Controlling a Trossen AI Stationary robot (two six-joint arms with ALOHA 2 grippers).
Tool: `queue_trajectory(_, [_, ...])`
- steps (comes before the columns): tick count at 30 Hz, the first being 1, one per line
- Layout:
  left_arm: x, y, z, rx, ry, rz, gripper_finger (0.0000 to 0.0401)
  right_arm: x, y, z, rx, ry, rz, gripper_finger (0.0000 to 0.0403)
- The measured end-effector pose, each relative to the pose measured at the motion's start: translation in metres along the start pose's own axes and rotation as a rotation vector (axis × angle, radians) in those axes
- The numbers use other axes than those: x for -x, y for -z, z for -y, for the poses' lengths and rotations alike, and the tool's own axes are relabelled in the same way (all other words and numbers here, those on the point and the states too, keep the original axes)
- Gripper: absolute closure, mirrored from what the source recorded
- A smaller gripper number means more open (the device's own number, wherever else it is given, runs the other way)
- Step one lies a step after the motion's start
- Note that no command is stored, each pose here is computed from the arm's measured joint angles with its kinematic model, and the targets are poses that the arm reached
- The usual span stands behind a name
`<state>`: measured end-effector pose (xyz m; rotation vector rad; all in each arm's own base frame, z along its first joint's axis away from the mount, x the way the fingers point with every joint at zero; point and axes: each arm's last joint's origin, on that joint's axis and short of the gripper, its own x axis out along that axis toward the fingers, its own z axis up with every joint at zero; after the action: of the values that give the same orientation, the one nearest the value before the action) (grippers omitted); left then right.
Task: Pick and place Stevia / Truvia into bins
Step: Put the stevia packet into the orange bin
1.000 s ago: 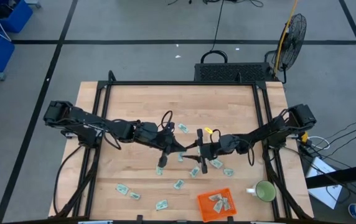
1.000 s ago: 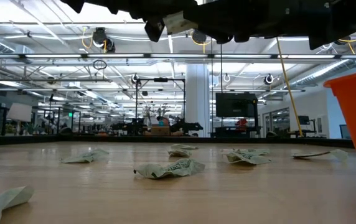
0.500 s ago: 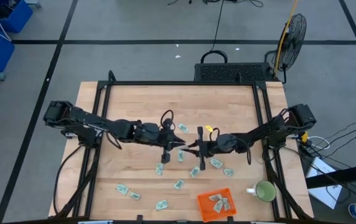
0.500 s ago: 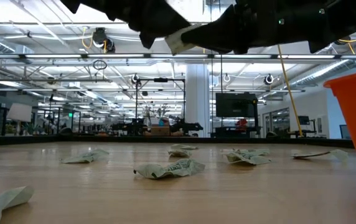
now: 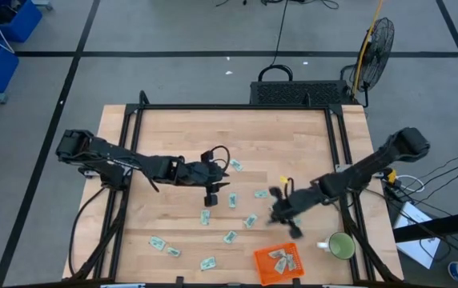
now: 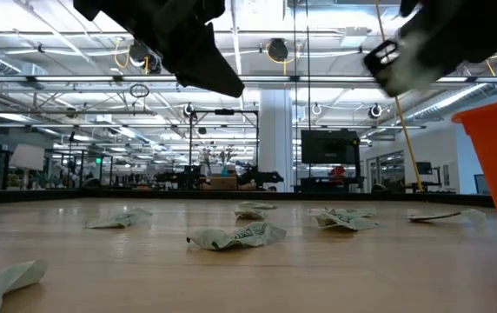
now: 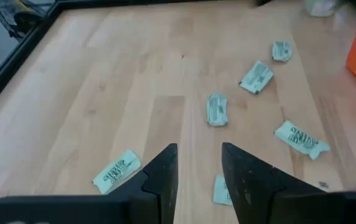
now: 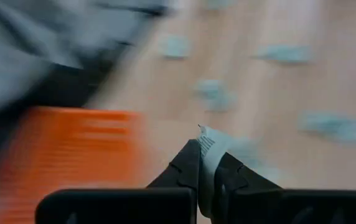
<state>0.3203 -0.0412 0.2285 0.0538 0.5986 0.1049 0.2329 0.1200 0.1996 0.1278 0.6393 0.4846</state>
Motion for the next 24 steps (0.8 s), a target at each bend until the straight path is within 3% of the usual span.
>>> queue_trajectory(2, [0.0,0.0,0.0,0.002,0.0,0.0,0.027,0.003,0.002,-0.016,-0.071,-0.102,-0.014,0.0401])
queue_trajectory(6, [0.0,0.0,0.0,0.04,0.0,0.001,0.027,-0.001,0.011,-0.04,-0.134,-0.163,-0.059,0.0401])
queue_trajectory(15, [0.0,-0.001,0.0,0.077,0.001,0.006,0.027,-0.037,0.048,-0.049,-0.184,-0.022,-0.214,0.0388])
queue_trajectory(24, [0.0,0.003,0.0,0.1,0.004,-0.03,0.027,-0.035,0.044,-0.05,-0.181,-0.04,-0.181,0.0336])
